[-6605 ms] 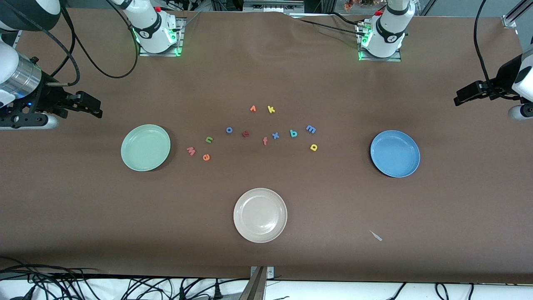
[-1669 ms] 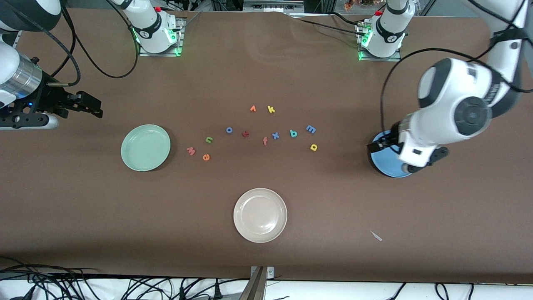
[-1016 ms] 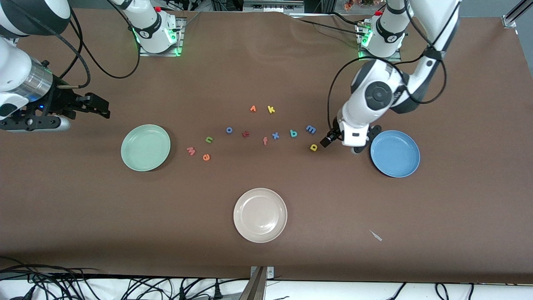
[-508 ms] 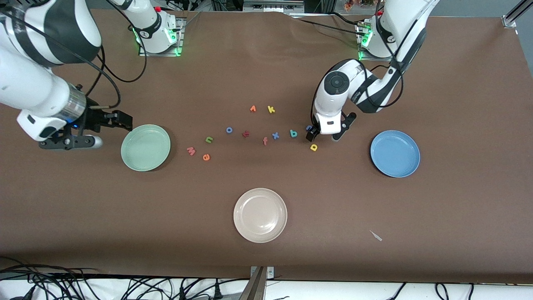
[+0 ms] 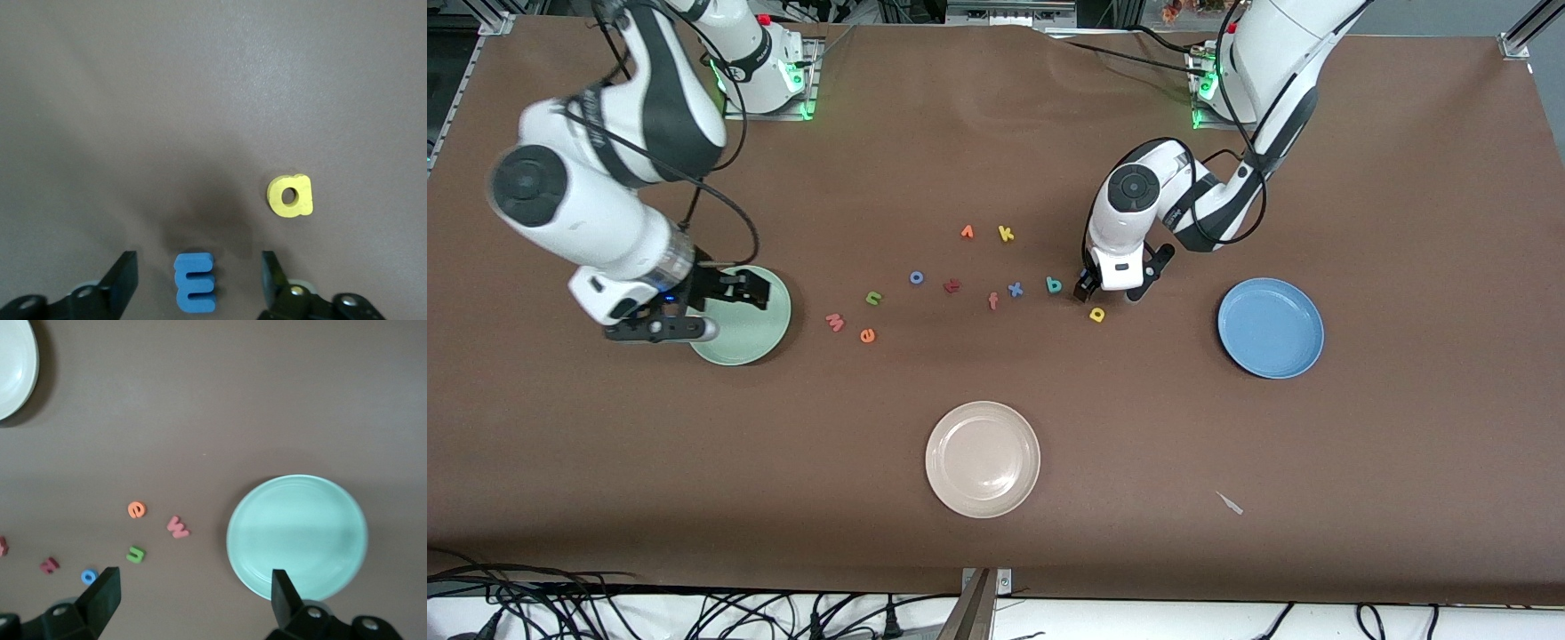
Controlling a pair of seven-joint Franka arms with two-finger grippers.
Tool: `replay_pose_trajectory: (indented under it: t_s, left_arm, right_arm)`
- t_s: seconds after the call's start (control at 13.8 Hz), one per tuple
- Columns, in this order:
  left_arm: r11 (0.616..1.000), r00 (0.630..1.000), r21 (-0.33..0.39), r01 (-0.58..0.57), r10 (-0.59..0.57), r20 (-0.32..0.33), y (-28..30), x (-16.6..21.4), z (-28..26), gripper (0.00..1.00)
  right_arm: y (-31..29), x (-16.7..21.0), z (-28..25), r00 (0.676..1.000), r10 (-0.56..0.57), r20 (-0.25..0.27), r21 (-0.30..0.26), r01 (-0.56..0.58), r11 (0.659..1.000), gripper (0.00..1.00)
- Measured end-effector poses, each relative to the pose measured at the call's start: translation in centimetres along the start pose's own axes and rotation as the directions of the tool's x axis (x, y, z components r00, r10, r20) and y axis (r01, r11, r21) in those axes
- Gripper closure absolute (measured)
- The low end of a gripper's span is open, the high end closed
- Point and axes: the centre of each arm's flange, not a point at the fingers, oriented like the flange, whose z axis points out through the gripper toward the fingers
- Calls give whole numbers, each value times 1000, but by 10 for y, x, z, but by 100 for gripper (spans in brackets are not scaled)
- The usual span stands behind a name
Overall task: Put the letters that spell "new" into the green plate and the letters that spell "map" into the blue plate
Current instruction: 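Grasp the blue E with the left gripper while the right grasps the w, then carry the blue E onto the blue plate with the left gripper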
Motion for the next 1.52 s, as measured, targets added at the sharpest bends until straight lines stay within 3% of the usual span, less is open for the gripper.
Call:
replay_pose_trajectory:
  t_s: [0.22, 0.51, 0.58, 0.8, 1.16, 1.38, 1.52]
  left_arm:
    - [1000, 1000, 7, -15, 15, 5, -1, -13, 4, 23]
    - [1000, 1000, 15, -18, 18, 9, -2, -18, 9, 30]
    - [1000, 1000, 15, -18, 18, 10, -2, -18, 9, 37]
    - [1000, 1000, 5, -17, 17, 10, 2, -18, 6, 73]
    - [999, 1000, 26, -20, 20, 3, 2, -15, 6, 73]
    - [977, 993, 183, -104, 111, -26, 15, 9, -15, 73]
    - [940, 977, 269, -211, 215, 17, 28, 37, -44, 73]
  right_arm:
    - [-18, -18, 37, 991, 133, 4, 7, -133, 991, 0]
    - [-40, -37, 82, 933, 358, 27, 3, -358, 934, 0]
    - [-49, -43, 95, 917, 396, 40, -4, -397, 918, 0]
    - [-63, -47, 138, 875, 481, 49, 1, -482, 876, 0]
    - [-42, -39, 214, 850, 525, 36, -13, -525, 851, 0]
    - [-45, -42, 228, 856, 516, 29, -32, -515, 856, 0]
    - [-47, -43, 228, 858, 513, 27, -32, -512, 858, 2]
